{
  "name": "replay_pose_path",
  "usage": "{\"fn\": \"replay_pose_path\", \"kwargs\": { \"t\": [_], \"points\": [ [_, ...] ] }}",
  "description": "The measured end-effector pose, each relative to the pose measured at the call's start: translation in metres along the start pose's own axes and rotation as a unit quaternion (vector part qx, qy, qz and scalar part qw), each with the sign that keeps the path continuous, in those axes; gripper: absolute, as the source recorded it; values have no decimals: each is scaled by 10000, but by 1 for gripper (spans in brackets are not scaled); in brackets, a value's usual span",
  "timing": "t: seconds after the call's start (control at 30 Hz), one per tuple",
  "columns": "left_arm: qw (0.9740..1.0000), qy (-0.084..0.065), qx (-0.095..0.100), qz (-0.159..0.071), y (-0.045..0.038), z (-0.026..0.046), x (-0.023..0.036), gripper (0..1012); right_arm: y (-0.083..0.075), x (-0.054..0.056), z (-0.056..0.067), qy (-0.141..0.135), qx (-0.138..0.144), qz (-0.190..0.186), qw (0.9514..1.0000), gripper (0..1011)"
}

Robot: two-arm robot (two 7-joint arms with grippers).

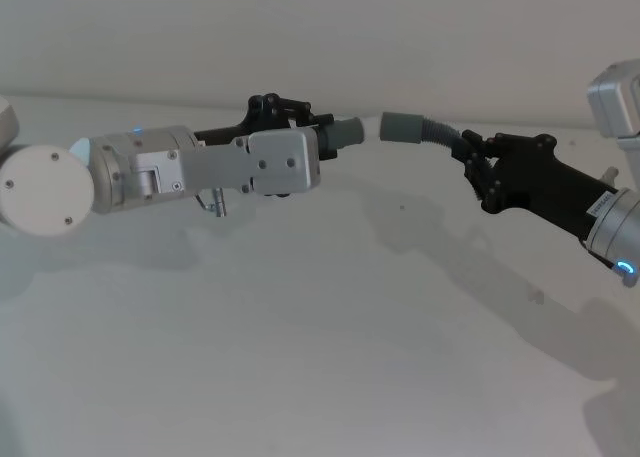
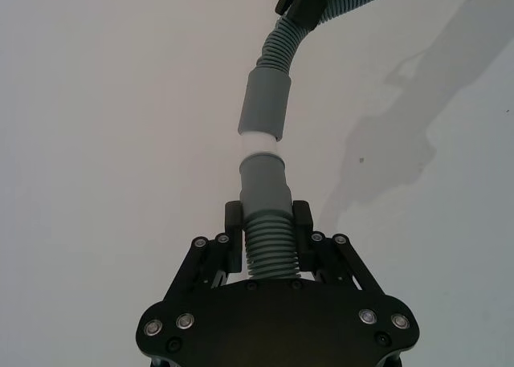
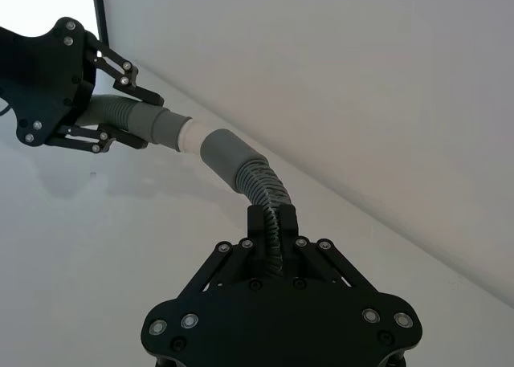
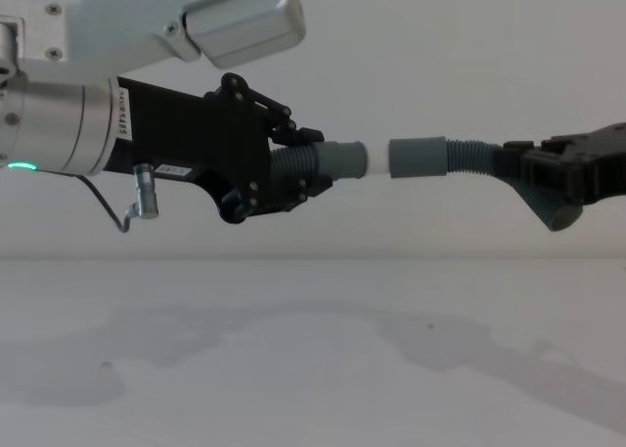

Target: Use both hands to pick up one end of the pipe from the table, align the ends, and insert them.

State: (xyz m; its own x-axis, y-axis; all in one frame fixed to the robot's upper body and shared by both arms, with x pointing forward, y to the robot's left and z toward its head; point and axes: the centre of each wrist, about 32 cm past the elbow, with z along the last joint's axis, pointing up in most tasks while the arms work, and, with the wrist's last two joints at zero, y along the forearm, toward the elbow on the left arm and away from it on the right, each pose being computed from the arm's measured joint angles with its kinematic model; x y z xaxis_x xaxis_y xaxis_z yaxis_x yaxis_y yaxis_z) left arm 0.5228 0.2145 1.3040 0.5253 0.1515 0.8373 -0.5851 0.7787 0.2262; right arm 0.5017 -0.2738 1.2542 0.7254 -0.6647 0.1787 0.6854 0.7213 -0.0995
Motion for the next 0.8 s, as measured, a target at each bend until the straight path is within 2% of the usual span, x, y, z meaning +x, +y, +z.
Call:
{"fn": "replay_pose_path", "kwargs": {
  "t": [0.8],
  "points": [
    [10000,-1,3,0,0,-2,0,356,8,3,2,-15,-70,-15,10000,110]
  ]
}}
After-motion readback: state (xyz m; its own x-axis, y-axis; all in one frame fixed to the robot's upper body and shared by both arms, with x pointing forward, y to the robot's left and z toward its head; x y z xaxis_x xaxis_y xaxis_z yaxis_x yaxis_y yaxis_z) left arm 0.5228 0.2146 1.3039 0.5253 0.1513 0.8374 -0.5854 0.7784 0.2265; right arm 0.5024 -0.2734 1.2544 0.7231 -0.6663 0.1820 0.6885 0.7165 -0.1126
